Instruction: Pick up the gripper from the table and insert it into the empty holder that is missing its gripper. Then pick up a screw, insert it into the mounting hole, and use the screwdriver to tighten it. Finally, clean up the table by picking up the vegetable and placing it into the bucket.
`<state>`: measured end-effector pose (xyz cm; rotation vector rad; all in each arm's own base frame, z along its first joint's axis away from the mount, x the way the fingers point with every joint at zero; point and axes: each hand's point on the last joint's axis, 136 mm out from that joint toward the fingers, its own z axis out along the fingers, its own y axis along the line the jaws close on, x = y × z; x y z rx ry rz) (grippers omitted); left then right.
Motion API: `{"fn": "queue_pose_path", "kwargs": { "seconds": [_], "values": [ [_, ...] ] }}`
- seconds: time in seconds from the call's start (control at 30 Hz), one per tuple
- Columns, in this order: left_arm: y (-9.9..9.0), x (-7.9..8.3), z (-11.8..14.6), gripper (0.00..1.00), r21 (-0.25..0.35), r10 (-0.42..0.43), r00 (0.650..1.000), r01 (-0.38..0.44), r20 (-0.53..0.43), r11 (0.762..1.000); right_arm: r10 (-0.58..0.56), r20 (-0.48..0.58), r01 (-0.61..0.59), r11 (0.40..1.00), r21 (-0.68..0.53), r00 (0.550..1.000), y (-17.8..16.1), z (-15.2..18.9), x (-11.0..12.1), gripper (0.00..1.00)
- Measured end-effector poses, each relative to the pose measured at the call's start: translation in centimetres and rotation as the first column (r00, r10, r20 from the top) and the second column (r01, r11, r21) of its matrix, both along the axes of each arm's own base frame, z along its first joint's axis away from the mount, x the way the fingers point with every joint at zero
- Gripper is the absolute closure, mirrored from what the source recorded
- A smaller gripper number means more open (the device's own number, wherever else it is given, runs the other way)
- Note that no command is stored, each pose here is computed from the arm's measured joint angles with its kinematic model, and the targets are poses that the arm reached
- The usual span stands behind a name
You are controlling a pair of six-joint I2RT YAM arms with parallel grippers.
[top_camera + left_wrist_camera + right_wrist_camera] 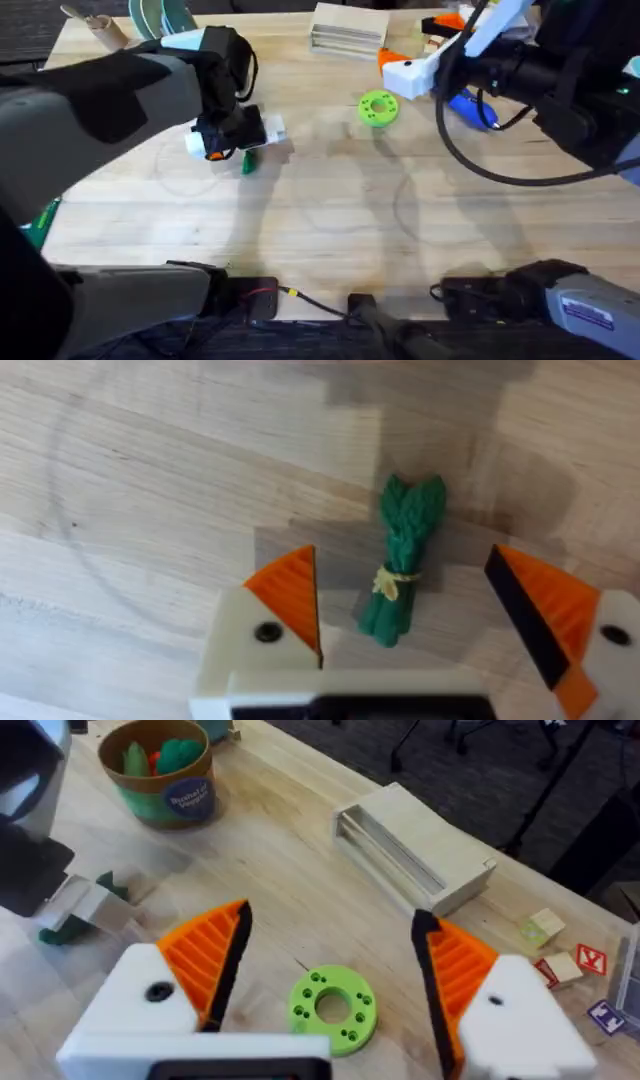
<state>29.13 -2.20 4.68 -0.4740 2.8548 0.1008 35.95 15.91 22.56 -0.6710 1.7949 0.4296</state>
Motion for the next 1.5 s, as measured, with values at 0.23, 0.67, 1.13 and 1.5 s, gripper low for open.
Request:
{"fn": "queue_pose_path", "kwargs": {
  "seconds": [0.23,0.67,1.13,1.5],
  "values": [
    [0.0,-0.1,-1.1,0.008,0.005,-0.002,1.000,0.002,-0.031,1.000,0.000,0.000,0.000,1.000,0.000,1.000,0.0,0.0,0.0,0.010],
    [-1.2,-0.1,-1.3,0.080,-0.052,-0.085,0.995,0.083,-0.043,0.995,0.000,-0.038,0.000,1.000,-0.009,0.999,-0.1,-0.8,-0.3,0.010],
    [-1.4,0.5,-1.6,0.393,-0.058,-0.094,0.995,0.092,-0.032,0.994,0.000,-0.049,0.000,1.000,-0.012,0.999,-0.1,-1.1,-0.4,0.011],
    [-1.7,0.6,-1.5,0.828,-0.069,-0.098,0.995,0.096,-0.028,0.993,0.000,-0.050,0.000,1.000,-0.012,0.999,-0.1,-1.1,-0.4,0.010]
  ]
}}
